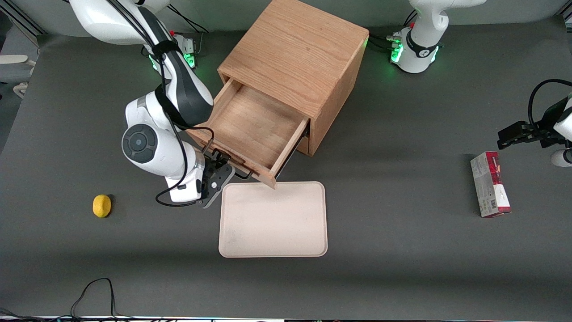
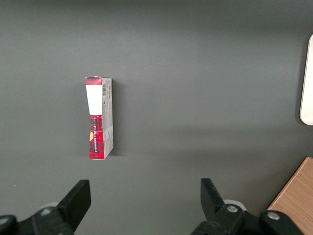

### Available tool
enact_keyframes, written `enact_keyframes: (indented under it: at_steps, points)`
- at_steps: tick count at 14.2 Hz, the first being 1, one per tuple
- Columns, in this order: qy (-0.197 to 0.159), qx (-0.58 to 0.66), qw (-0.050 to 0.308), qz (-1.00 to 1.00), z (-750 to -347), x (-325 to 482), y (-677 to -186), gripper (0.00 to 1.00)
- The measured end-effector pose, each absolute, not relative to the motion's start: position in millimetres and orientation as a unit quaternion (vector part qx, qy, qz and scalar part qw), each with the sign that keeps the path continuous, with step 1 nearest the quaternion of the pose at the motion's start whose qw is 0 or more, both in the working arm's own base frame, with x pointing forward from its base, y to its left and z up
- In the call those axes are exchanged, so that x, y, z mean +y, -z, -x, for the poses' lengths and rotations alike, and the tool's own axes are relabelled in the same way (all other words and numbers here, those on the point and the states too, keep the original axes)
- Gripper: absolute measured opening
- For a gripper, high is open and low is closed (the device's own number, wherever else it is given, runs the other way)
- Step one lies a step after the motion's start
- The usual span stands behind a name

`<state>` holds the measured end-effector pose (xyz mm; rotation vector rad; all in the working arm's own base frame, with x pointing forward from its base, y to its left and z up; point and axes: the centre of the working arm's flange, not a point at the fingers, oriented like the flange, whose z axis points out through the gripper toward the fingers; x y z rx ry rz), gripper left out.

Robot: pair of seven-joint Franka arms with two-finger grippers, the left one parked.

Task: Open upper drawer
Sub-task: 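Keep pulling the drawer further open with the right gripper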

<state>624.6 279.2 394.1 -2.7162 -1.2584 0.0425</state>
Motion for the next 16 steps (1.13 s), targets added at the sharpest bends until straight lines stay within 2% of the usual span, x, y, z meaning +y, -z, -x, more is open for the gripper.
enact_keyframes:
  at_steps: [16]
  points:
    - [-0.008,-0.396,0.072,0.915,-657.2,250.5,-396.7,1.0]
